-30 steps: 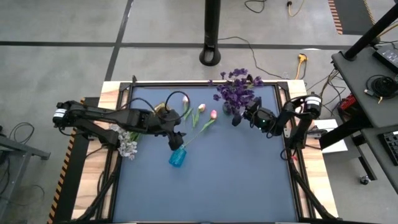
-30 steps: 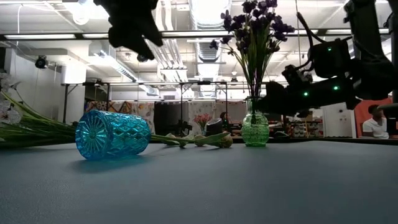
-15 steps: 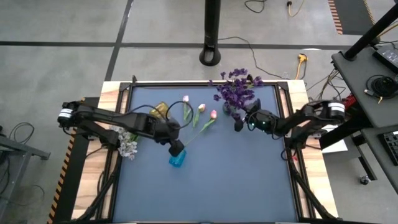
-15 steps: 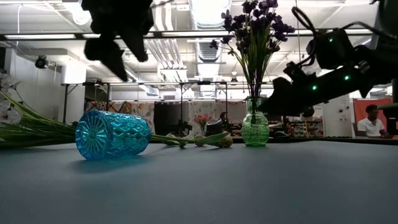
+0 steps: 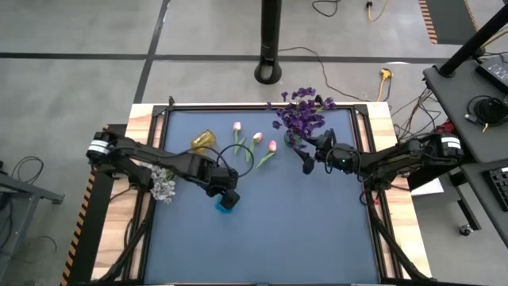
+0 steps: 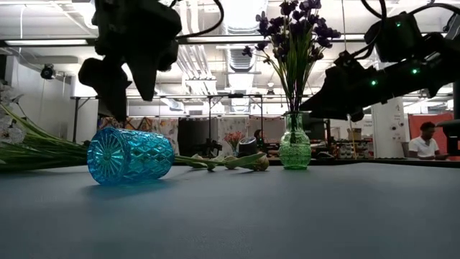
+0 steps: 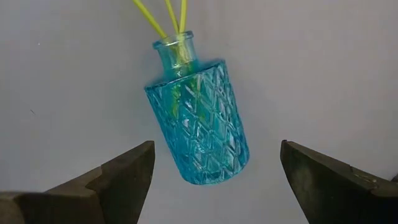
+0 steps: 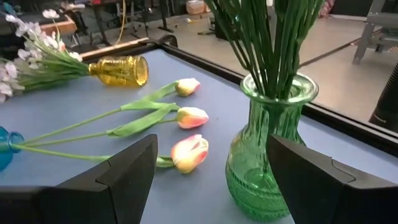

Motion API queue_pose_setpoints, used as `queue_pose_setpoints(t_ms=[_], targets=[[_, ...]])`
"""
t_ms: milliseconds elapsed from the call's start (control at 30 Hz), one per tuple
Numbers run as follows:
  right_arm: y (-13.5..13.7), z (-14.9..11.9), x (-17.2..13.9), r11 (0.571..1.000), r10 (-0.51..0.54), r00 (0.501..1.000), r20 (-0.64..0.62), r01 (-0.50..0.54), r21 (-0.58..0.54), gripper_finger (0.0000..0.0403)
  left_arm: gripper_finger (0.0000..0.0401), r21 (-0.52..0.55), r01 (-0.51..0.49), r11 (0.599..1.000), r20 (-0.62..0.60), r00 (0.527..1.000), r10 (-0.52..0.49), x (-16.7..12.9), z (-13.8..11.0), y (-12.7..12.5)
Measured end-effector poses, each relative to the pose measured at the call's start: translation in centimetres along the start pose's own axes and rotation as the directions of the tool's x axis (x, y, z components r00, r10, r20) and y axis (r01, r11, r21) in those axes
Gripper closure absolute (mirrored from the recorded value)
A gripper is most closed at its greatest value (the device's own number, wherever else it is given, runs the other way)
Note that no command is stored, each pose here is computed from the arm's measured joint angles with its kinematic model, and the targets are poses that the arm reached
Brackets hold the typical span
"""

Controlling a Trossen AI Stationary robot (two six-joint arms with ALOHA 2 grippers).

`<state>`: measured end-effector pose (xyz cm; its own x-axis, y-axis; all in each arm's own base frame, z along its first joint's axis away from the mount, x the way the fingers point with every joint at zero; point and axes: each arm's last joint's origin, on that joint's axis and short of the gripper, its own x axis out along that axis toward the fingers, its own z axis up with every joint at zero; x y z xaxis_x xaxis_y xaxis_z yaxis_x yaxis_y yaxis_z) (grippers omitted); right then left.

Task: Sort flowers into vase by color
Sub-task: Put the blue vase with flowers on the table

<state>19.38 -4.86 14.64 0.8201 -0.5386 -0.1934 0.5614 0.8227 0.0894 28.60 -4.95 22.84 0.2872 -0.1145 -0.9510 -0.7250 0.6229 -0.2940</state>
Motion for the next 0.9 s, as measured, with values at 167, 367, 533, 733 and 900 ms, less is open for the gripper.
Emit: queue_pose_setpoints(t_ms=[167, 367, 533, 733, 900], targets=[[0.0, -0.1, 0.0, 1.0, -0.001, 1.0, -0.014, 0.001, -0.004, 0.011, 0.0072, -0.006, -0.02, 1.0, -0.009, 1.0, 0.02, 1.3, 0.0, -0.4], [0.0, -0.1, 0.0, 1.0, 0.013, 1.0, -0.017, -0.013, -0.003, 0.011, 0.0072, 0.02, -0.054, 0.998, -0.017, 0.998, 0.054, 2.6, 0.4, -1.1], [0.0, -0.2, 0.0, 1.0, 0.012, 1.0, -0.022, -0.012, -0.002, 0.011, 0.0072, 0.047, -0.096, 0.994, -0.022, 0.995, 0.097, 3.2, 1.0, -1.8], [0.0, -0.3, 0.0, 1.0, 0.014, 0.999, -0.031, -0.014, -0.005, 0.011, 0.0072, 0.058, -0.173, 0.983, -0.036, 0.984, 0.175, 4.1, 1.1, -2.0], [0.0, -0.3, 0.0, 1.0, 0.014, 0.999, -0.033, -0.014, -0.006, 0.011, 0.0071, 0.058, -0.203, 0.977, -0.031, 0.978, 0.205, 5.0, 1.2, -2.0]])
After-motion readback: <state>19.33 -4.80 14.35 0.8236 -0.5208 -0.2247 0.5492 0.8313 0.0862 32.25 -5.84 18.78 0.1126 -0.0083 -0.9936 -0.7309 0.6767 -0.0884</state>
